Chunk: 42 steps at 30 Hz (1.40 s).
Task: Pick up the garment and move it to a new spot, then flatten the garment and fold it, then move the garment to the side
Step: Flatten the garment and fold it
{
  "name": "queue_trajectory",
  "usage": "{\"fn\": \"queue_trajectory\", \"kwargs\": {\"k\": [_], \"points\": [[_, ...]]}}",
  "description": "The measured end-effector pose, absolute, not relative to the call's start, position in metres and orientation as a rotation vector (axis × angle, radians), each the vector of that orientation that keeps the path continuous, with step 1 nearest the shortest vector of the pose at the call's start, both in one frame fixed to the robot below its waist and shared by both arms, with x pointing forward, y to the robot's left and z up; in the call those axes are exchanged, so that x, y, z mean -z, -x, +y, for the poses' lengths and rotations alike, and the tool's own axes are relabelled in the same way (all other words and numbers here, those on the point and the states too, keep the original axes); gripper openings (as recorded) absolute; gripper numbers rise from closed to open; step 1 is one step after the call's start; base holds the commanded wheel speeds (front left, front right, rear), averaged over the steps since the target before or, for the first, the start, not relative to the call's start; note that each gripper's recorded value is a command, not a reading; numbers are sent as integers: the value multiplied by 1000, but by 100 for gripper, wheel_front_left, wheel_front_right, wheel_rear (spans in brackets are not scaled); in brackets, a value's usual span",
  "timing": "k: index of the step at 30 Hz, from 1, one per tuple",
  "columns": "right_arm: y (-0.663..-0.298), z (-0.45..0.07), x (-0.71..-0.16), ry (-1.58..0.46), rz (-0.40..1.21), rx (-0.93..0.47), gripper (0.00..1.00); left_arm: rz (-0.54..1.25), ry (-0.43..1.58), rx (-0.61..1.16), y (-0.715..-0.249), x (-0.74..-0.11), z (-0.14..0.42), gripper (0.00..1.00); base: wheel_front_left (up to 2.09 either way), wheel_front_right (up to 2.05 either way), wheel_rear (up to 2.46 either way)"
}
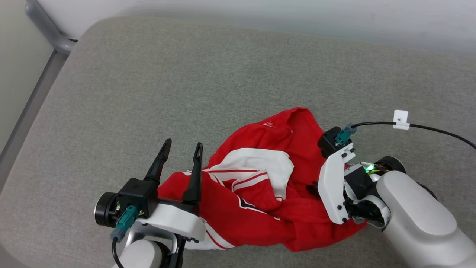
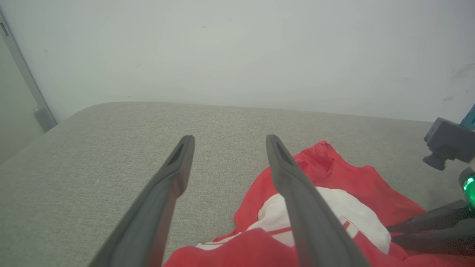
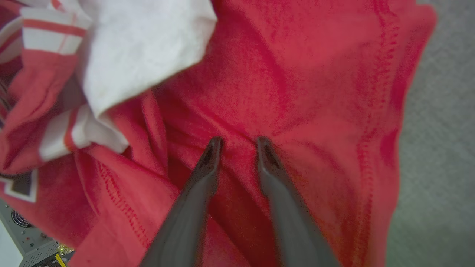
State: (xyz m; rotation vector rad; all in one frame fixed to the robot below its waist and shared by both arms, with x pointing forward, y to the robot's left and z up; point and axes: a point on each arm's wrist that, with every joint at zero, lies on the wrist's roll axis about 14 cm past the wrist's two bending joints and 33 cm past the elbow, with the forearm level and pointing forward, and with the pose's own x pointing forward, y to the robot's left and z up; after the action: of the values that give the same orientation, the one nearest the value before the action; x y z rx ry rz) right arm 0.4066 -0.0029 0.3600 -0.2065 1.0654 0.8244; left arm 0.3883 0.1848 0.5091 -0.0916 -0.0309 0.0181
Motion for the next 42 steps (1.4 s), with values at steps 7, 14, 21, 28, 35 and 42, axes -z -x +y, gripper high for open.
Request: {"fn": "queue_trajectory", "kwargs": {"k": [7, 14, 21, 28, 35, 42], "points": [[-428, -21, -386, 144, 933, -747, 0, -41, 87, 3, -387, -513, 180, 100, 0, 0, 0], [-444, -94, -421, 69, 767, -543, 0, -36, 92, 48, -385, -515, 167, 100, 0, 0, 0], [-385, -180, -405, -64, 797, -280, 0, -21, 103, 99, -383, -515, 150, 100, 0, 0, 0], [-306, -177, -379, -235, 859, -156, 29, -13, 103, 124, -381, -516, 142, 100, 0, 0, 0], [-325, -189, -433, -315, 489, -45, 100, -7, 99, 128, -372, -518, 142, 100, 0, 0, 0], [-346, -205, -454, -293, 391, -10, 100, -5, 101, 131, -375, -519, 141, 100, 0, 0, 0]]}}
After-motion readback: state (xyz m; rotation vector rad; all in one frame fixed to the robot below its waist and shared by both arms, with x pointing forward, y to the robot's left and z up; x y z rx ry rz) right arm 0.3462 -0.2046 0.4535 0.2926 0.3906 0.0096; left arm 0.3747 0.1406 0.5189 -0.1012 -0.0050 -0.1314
